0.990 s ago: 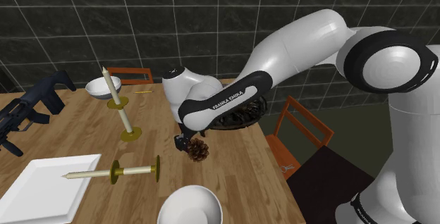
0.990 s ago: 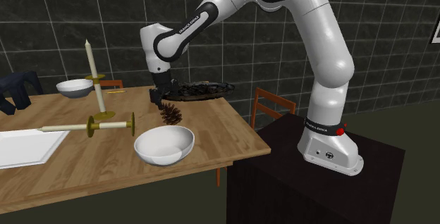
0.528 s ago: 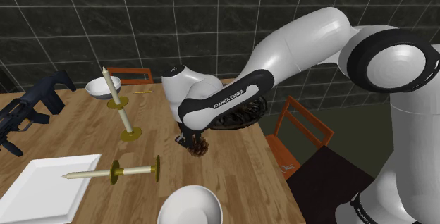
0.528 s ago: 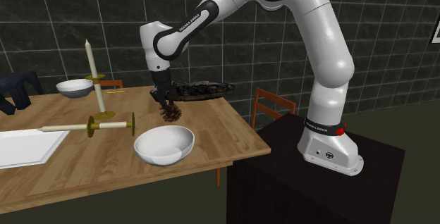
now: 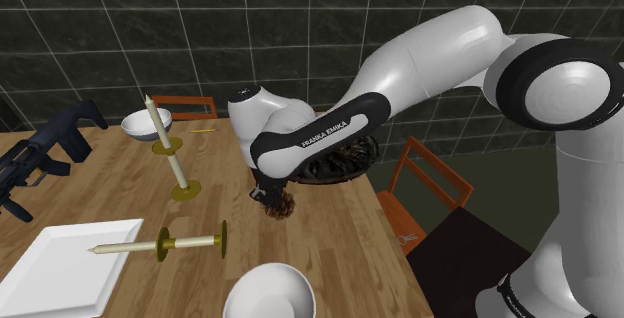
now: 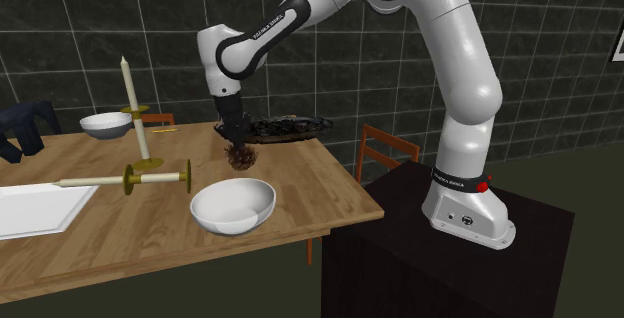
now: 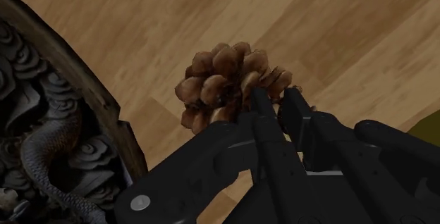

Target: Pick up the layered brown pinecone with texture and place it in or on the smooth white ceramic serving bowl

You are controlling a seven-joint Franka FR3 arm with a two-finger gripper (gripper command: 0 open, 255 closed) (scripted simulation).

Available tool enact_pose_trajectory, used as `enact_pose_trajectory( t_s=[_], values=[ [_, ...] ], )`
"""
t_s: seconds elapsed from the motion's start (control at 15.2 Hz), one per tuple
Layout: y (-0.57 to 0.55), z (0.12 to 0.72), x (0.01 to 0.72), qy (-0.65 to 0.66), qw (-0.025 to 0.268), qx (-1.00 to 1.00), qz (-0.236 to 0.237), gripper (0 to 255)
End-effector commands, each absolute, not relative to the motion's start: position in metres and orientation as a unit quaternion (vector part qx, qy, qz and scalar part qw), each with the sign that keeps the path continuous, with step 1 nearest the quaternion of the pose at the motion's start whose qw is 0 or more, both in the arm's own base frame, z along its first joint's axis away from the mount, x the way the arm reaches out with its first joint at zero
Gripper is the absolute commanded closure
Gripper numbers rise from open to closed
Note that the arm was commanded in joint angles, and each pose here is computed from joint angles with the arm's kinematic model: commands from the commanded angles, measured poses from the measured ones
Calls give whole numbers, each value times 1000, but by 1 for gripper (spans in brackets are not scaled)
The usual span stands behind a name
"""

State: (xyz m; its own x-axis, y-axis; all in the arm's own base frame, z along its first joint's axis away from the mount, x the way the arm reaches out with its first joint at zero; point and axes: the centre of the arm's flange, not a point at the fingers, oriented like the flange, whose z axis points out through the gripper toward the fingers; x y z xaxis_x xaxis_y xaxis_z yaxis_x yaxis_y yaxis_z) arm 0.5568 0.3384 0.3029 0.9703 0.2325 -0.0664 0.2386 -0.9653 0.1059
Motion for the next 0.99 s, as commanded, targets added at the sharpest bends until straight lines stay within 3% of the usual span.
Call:
enact_pose_trajectory(
  t_s=[0.0, 0.66, 0.73, 0.92],
  values=[
    [338, 313, 557, 119, 57, 991, -27, 255],
    [338, 356, 557, 119, 57, 991, -27, 255],
    [338, 356, 557, 119, 57, 991, -27, 0],
    [350, 324, 543, 97, 63, 992, -59, 0]
  ],
)
